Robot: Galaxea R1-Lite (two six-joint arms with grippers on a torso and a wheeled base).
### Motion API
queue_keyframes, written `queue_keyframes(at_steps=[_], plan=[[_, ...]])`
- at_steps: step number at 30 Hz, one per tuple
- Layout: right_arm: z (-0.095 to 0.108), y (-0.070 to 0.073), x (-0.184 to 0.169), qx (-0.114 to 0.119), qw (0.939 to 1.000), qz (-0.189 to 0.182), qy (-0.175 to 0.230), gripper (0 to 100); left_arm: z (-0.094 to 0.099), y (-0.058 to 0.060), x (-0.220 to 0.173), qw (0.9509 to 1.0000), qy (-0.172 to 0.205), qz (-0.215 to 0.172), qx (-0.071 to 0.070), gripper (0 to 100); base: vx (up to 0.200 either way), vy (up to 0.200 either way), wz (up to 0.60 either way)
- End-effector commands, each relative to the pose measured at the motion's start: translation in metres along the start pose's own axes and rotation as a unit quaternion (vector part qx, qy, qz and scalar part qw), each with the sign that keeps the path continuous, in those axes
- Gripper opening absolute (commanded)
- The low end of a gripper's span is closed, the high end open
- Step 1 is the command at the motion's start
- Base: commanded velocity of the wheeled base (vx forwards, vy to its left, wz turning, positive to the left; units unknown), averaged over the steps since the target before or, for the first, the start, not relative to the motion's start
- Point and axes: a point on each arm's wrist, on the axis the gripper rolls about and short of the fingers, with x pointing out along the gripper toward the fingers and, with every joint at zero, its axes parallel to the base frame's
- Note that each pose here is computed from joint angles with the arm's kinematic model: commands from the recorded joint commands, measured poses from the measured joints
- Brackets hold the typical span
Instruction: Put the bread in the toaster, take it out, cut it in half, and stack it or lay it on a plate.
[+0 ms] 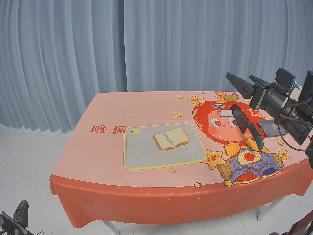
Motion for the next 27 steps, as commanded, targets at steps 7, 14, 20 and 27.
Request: queue_keyframes(at_steps=[7, 14, 20, 27], plan=[[0.012, 0.019, 0.017, -0.007, 0.9984, 0.026, 0.051, 100, -0.005, 0.000, 0.000, 1.0000, 0.000, 0.000, 0.000, 0, 0.000, 0.000, 0.00], [0.027, 0.020, 0.035, -0.028, 0.9965, 0.019, 0.077, 100, -0.005, 0.000, 0.000, 1.0000, 0.000, 0.000, 0.000, 0, 0.000, 0.000, 0.00], [0.016, 0.013, 0.016, -0.009, 0.9919, 0.050, 0.116, 100, -0.005, 0.000, 0.000, 1.0000, 0.001, 0.000, 0.000, 0, 0.000, 0.000, 0.00], [-0.002, 0.006, 0.019, -0.018, 0.9878, 0.037, 0.150, 100, -0.005, 0.000, 0.000, 1.0000, 0.001, 0.000, -0.001, 0, 0.000, 0.000, 0.00]])
